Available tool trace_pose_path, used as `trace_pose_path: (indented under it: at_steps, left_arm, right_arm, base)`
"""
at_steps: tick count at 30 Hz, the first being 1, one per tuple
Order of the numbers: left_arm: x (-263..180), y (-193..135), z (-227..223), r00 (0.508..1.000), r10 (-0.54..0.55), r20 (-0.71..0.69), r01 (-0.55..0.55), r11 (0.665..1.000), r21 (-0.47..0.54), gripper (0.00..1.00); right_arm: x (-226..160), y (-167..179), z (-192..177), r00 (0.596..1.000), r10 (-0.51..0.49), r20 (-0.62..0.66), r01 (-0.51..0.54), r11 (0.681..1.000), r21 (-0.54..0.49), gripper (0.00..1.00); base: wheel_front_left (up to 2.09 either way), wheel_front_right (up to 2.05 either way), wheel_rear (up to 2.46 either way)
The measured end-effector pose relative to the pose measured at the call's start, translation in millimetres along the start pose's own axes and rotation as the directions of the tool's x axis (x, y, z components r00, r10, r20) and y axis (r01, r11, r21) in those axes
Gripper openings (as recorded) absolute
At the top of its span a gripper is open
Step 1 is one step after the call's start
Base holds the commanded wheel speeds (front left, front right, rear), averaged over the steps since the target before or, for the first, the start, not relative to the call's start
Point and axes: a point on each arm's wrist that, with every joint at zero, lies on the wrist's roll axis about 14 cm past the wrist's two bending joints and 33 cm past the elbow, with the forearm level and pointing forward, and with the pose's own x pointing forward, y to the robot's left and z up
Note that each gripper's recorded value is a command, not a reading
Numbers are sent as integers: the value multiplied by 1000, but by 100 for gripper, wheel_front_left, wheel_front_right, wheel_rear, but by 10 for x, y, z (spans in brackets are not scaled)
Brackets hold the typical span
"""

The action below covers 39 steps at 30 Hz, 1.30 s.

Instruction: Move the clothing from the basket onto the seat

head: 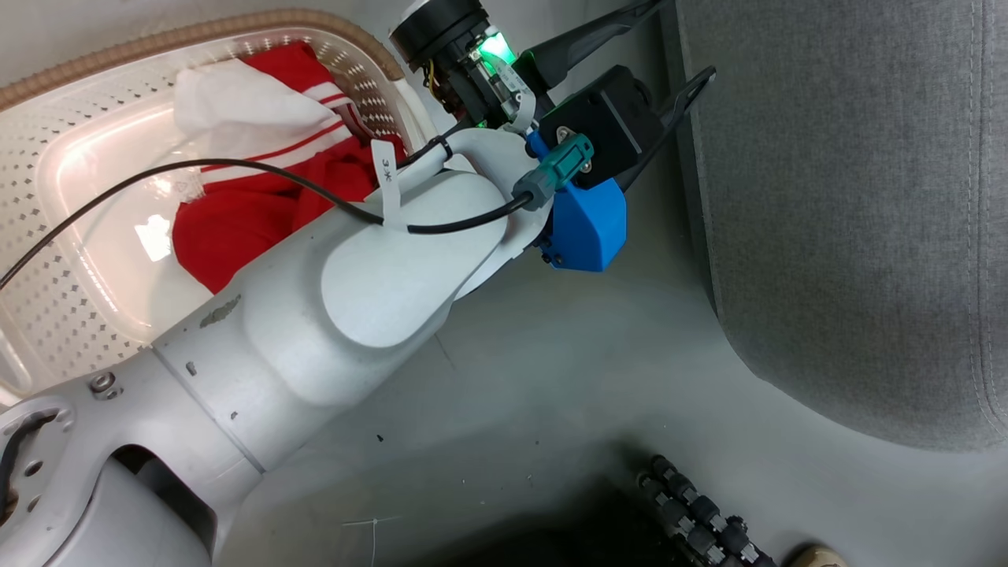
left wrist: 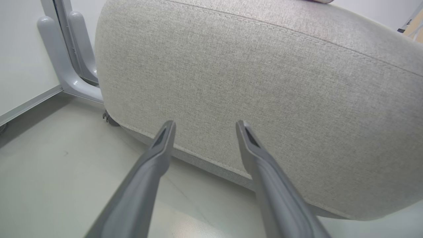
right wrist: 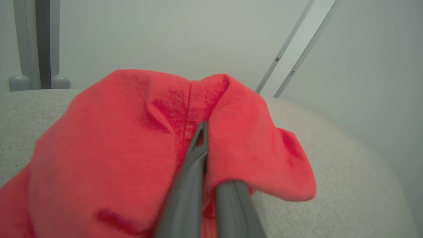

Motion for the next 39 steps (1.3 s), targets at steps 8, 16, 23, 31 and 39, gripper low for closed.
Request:
trace_pose_path:
  at_steps: [8, 16, 23, 31, 39]
  left_arm:
    - [-43, 28, 302, 998, 28, 48, -29, 999, 25, 100]
    - [-185, 133, 710, 989, 112, 93, -116, 992, 40, 100]
    - [-468, 285, 1206, 956, 248, 159, -254, 967, 22, 100]
    - [-1157, 483, 1691, 853, 466, 236, -473, 881, -29, 100]
    - [-2080, 598, 2024, 683, 667, 297, -681, 729, -70, 100]
  right_arm:
    - [-161, -93, 41, 1000, 4, 1, -4, 1000, 0, 100]
    - [-380, -142, 264, 998, 45, 52, -46, 999, 18, 100]
    - [-537, 150, 752, 971, 158, 180, -172, 983, 65, 100]
    - [-942, 821, 1274, 886, 341, 313, -390, 914, 111, 100]
    - [-1474, 1484, 1746, 762, 490, 423, -595, 787, 160, 100]
  base:
    - [0, 0, 0]
    - [0, 0, 0]
    - [0, 0, 0]
    - [0, 0, 0]
    - [0, 0, 0]
